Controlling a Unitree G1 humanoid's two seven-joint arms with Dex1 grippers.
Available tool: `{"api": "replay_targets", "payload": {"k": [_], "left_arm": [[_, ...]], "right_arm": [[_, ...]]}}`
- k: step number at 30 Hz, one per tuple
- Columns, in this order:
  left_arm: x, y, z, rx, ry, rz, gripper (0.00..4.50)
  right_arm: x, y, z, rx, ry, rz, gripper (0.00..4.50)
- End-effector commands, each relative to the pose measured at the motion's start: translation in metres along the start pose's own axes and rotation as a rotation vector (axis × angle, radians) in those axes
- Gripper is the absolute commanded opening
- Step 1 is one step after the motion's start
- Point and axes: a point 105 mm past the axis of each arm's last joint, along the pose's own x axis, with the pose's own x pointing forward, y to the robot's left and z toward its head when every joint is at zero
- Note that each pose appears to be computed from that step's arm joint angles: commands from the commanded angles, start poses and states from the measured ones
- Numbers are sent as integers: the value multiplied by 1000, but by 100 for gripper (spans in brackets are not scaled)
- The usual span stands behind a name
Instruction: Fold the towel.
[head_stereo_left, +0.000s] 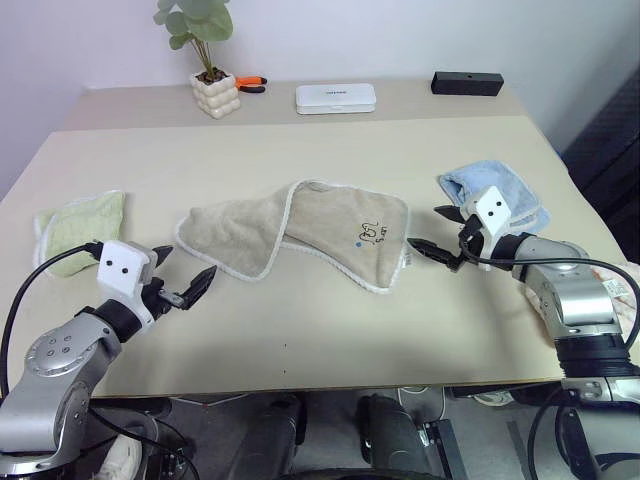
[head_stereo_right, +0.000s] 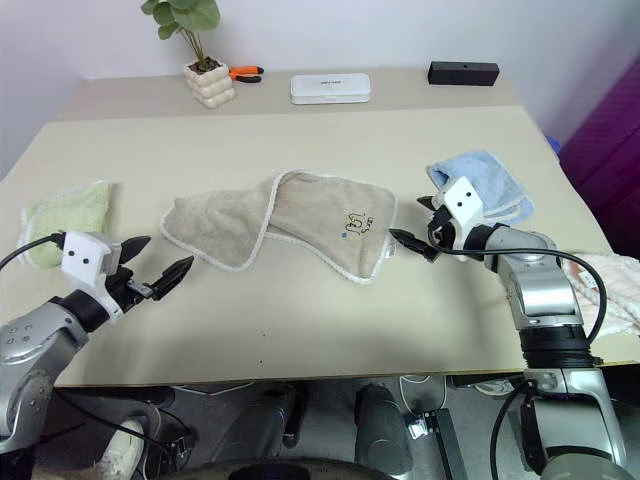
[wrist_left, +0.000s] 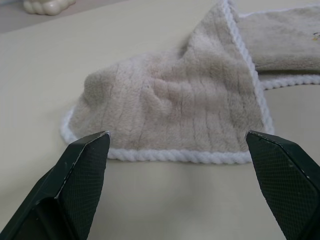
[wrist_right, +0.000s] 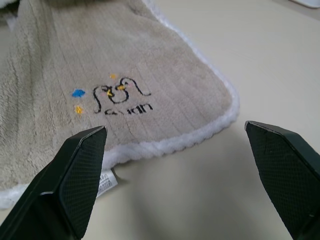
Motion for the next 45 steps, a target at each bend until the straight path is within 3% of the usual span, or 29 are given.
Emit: {"api": "replay_targets", "payload": {"k": [1, 8, 15, 22, 27, 31, 36, 40, 45], "left_arm": [[2, -5, 13, 20, -44, -9, 446], [9, -16, 15, 9, -65, -36, 446], [35, -68, 4, 166, 35, -287, 446], [61, -64, -20, 231, 136, -261, 446], [79, -44, -31, 162, 170, -165, 446], [78, -40, -38, 151, 173, -176, 283], [74, -32, -36, 161, 157, -144, 23], [66, -15, -34, 186, 144, -61, 6], [51, 4, -27, 187, 102, 29, 6]], "right_arm": [[4, 4, 19, -45, -59, 4, 450], [20, 16, 30, -61, -91, 33, 450], [26, 22, 36, -21, -113, 39, 450], [17, 28, 38, -13, -131, 22, 450], [14, 30, 41, -17, -149, -9, 450], [18, 32, 44, -29, -159, -16, 450], [25, 28, 46, -31, -151, -17, 450], [38, 23, 54, -12, -158, -16, 450], [66, -4, 38, 44, -31, -89, 450]]}}
